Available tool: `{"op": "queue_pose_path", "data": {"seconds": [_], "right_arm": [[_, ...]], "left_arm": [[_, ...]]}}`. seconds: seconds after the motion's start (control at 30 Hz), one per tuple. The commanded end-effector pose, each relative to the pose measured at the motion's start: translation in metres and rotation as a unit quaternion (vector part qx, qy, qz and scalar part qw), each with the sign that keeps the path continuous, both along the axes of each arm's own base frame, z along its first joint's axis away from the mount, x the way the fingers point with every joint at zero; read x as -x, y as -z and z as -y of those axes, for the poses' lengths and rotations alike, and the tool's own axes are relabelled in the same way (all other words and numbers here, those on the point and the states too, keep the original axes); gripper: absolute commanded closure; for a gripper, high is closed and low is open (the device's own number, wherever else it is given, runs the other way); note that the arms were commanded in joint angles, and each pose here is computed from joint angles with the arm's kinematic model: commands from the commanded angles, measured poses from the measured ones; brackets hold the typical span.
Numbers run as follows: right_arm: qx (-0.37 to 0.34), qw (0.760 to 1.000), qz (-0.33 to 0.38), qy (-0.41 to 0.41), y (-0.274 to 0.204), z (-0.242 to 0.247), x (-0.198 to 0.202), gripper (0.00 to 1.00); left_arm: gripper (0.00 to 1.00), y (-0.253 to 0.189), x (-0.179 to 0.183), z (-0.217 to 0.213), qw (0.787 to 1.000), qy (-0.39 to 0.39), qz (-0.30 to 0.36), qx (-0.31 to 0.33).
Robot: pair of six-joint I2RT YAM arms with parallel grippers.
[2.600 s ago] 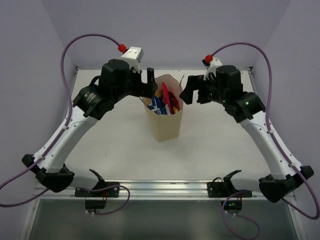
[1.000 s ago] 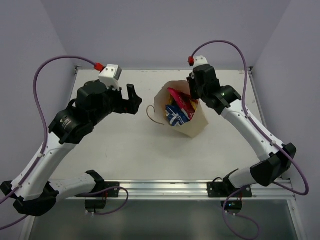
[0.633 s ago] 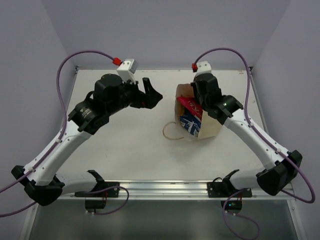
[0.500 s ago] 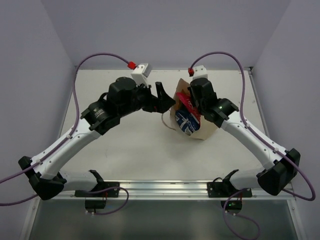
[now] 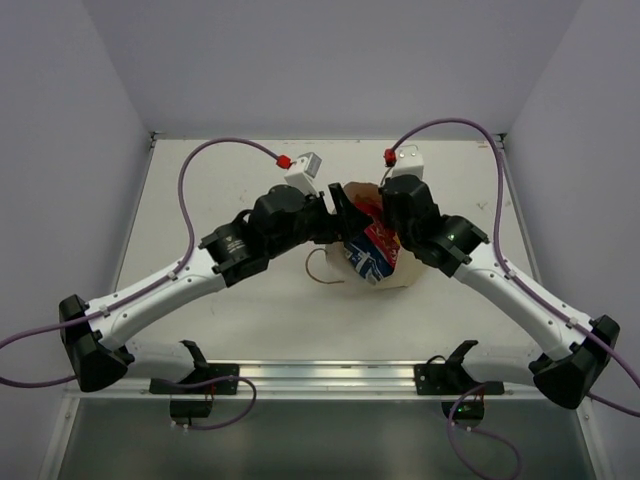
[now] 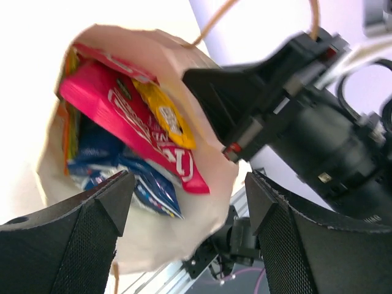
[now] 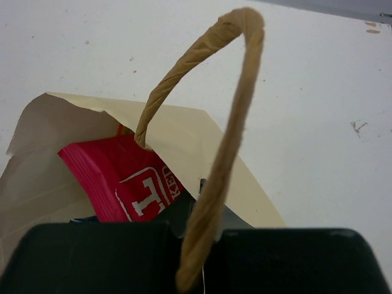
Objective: Take the snacks out of the paper bag
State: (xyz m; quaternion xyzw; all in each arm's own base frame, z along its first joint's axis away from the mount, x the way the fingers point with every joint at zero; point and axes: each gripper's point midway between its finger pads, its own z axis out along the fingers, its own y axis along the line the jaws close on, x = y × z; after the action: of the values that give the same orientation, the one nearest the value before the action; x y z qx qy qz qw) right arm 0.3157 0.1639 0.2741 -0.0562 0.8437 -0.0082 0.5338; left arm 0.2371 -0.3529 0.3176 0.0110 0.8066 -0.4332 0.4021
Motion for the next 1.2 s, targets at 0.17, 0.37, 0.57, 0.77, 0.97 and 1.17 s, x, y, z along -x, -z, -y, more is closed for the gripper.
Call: {"op": "queue_pose_path", "data": {"seconds": [0.17,0.37,0.57,0.77,0.97,1.17], "right_arm": [[0.008,0.993,0.114,0.000,-0.068,0.000,-0.023,1.00],[0.034,0.985,0.166,-0.020,-0.091,-0.003,-0.055,1.00],[0.043,0.977,0.211,0.003,-0.121,0.007,-0.083,1.00],[0.049,0.971,0.233,0.019,-0.130,0.008,-0.092,1.00],[0.068,0.986,0.154,-0.009,-0.072,0.003,-0.085,1.00],[0.045,0.994,0.103,-0.016,-0.016,0.005,-0.066,1.00]], "left_arm": [[0.23,-0.031,-0.008,-0.037,0.995,-0.081,0.043,0.034],[0.28,-0.035,-0.004,-0.078,0.990,-0.127,0.060,0.020],[0.28,-0.032,-0.002,-0.100,0.986,-0.150,0.067,0.008],[0.28,-0.034,-0.003,-0.101,0.986,-0.148,0.072,0.004],[0.28,-0.023,-0.003,-0.078,0.992,-0.111,0.059,0.008],[0.29,-0.009,-0.009,-0.032,0.998,-0.062,0.018,0.025]]}}
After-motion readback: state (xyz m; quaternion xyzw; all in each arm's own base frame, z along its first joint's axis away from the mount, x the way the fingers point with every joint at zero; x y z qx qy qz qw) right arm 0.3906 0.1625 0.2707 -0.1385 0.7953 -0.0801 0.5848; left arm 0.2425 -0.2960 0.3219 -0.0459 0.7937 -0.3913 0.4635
